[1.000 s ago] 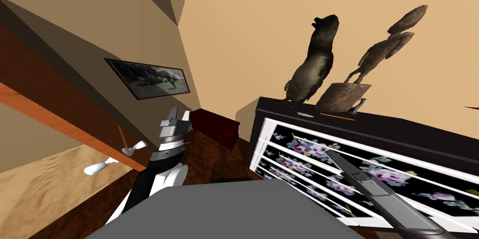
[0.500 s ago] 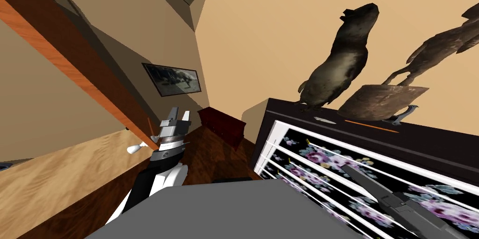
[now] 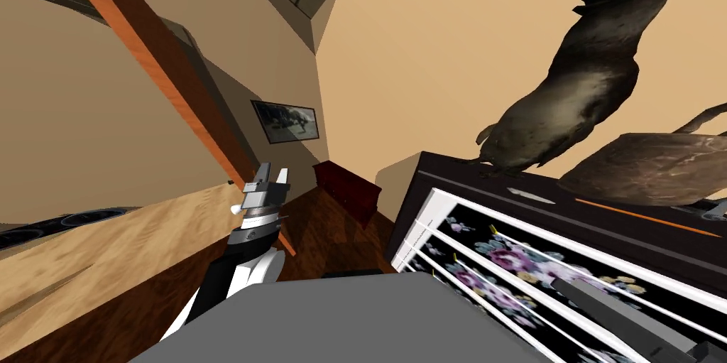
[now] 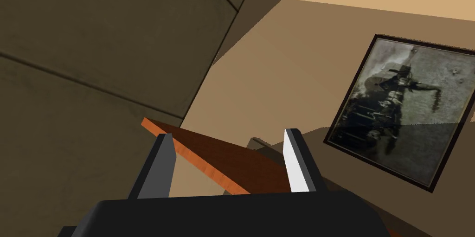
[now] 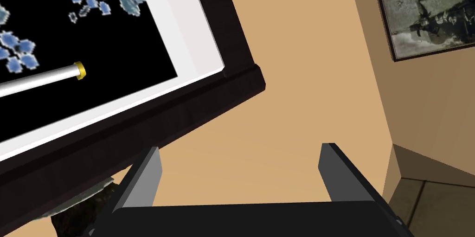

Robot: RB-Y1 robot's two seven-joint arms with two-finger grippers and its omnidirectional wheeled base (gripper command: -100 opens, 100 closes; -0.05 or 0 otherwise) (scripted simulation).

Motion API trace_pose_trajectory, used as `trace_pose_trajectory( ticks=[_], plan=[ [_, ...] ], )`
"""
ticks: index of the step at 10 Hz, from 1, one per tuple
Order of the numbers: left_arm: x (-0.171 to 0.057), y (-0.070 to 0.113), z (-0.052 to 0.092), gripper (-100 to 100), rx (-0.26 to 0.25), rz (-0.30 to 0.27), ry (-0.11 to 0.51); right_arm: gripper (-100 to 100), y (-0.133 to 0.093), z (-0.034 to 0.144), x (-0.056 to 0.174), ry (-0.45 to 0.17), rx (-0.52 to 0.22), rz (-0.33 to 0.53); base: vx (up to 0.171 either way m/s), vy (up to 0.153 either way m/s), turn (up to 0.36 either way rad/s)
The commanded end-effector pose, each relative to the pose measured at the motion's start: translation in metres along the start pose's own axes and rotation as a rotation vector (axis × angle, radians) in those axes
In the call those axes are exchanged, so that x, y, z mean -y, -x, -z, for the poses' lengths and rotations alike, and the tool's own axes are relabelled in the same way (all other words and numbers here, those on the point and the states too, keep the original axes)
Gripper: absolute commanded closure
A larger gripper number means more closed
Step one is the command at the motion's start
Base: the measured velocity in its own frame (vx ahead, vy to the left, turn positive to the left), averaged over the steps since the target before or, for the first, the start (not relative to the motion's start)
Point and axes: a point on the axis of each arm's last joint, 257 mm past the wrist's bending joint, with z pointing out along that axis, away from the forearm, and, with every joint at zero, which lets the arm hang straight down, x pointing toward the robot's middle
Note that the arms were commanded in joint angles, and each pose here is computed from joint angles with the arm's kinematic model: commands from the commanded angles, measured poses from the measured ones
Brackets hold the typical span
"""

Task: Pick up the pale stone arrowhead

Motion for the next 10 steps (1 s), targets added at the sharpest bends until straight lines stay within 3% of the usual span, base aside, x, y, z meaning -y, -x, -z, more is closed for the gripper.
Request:
trace_pose_trajectory(
  ticks=[1, 8, 9, 10],
  plan=[
    [0.0, 0.0, 0.0, 0, 0.0, 0.0, 0.0, -100, -0.005, 0.016, 0.004, -0.04, -0.077, 0.047, -0.013, 0.007, 0.389],
    [0.0, 0.0, 0.0, 0, 0.0, 0.0, 0.0, -100, 0.0, 0.071, 0.016, -0.185, -0.335, 0.213, -0.013, -0.022, 0.236],
    [0.0, 0.0, 0.0, 0, 0.0, 0.0, 0.0, -100, -0.002, 0.083, 0.017, -0.209, -0.402, 0.243, -0.022, -0.048, 0.316],
    [0.0, 0.0, 0.0, 0, 0.0, 0.0, 0.0, -100, 0.002, 0.086, 0.018, -0.22, -0.414, 0.258, -0.02, -0.05, 0.182]
  ],
)
